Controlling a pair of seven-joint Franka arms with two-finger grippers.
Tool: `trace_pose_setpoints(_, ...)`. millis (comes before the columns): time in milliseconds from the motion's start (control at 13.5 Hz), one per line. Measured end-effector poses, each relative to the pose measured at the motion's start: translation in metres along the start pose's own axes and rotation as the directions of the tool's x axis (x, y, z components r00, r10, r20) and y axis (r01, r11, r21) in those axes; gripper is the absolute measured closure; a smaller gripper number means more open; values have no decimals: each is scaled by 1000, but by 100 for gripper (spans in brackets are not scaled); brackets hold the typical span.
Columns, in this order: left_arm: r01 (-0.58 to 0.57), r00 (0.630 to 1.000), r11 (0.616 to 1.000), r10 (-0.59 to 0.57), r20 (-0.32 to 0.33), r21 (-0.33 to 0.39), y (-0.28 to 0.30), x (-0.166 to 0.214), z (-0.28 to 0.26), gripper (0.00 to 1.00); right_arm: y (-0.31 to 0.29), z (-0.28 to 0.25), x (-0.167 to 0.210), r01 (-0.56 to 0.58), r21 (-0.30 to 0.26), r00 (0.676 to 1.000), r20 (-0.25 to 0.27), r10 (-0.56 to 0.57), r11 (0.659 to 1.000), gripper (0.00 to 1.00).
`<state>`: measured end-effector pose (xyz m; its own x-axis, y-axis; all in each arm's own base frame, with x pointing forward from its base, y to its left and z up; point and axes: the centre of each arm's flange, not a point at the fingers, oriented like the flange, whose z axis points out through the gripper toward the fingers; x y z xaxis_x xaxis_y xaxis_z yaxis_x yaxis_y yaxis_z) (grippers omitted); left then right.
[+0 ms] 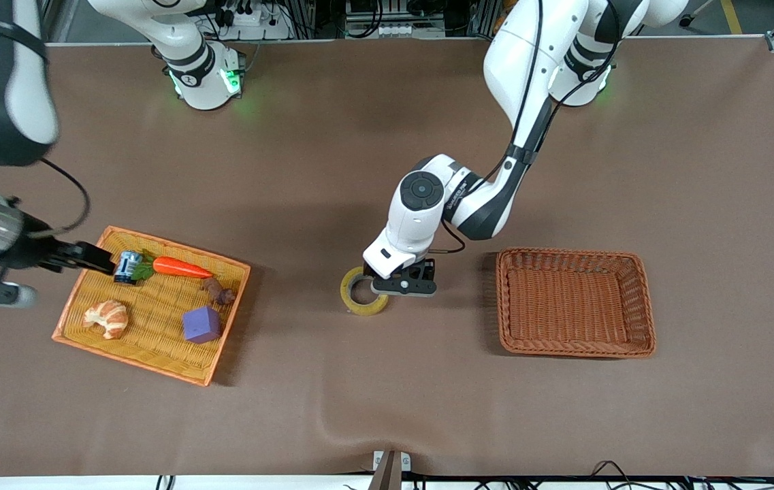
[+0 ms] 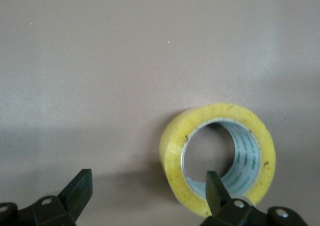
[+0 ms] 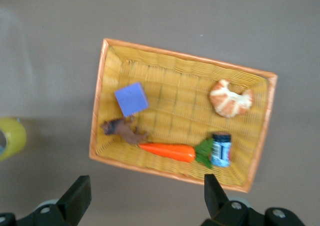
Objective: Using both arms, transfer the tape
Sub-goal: 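Grasp the tape with the left gripper while the right gripper withdraws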
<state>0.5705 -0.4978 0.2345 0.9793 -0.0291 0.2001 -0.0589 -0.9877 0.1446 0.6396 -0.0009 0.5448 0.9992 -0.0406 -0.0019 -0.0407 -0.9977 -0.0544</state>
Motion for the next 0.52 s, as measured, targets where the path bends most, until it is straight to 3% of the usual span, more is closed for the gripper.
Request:
trace_pose_setpoints(222, 2, 1000, 1000, -2, -22, -12, -2, 0, 13, 0, 28, -32, -26, 42, 8, 999, -11, -42, 999, 0)
trace_pose_setpoints(370, 16, 1000, 1000, -16, -24, -14, -1, -2, 19, 19, 40, -53, -42, 48, -1, 998, -39, -48, 999, 0)
trace_pose_setpoints(519, 28, 999, 999, -29, -27, -20, 3, -4, 25, 24, 49, -74, -55, 50, -50, 997, -61, -53, 998, 0)
